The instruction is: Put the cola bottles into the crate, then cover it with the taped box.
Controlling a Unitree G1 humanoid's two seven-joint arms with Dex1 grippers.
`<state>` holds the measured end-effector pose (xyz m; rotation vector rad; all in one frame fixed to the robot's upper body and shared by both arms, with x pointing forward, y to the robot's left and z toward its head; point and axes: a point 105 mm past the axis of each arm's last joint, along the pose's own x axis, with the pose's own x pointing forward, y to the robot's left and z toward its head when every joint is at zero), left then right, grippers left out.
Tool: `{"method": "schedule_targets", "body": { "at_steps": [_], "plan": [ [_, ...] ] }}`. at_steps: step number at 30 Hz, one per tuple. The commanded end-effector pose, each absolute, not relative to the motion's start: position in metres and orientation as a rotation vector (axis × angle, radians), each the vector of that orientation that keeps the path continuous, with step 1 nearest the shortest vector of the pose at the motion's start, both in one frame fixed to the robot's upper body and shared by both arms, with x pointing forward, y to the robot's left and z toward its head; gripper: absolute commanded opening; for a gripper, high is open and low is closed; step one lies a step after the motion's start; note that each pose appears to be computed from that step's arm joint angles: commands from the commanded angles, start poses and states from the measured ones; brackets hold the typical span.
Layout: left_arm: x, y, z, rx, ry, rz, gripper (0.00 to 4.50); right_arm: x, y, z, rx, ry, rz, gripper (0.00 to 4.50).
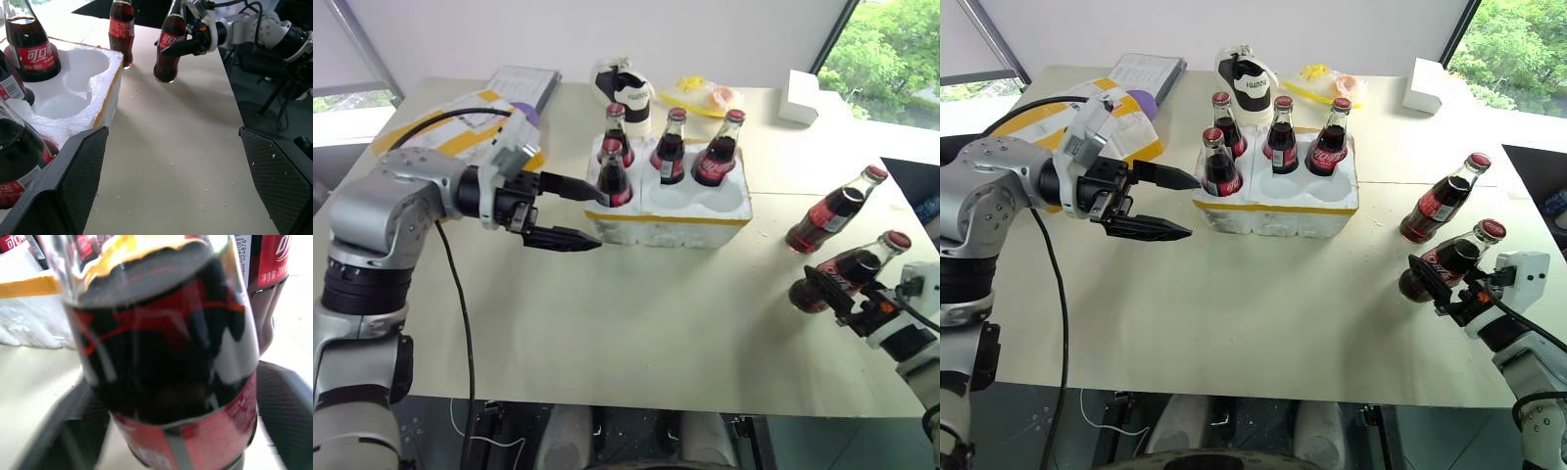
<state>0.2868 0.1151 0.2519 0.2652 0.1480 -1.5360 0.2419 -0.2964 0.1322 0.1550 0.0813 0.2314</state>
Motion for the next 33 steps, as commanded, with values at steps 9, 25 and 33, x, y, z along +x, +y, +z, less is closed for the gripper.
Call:
{"method": "schedule_targets", "body": {
  "at_steps": [9, 25, 33],
  "plan": [
    [0.278, 0.118, 0.258, 0.275, 0.111, -1.521, 4.5, 0.25, -0.253, 0.229, 0.083, -0.148, 0.5, 2.82],
    [0.277, 0.126, 0.264, 0.267, 0.077, -1.437, 4.5, 0.327, -0.115, 0.295, 0.048, -0.278, 0.939, 2.82],
    [0.275, 0.13, 0.267, 0.268, 0.06, -1.388, 4.5, 0.358, -0.088, 0.247, -0.088, -0.103, 0.984, 2.82]
  ]
}}
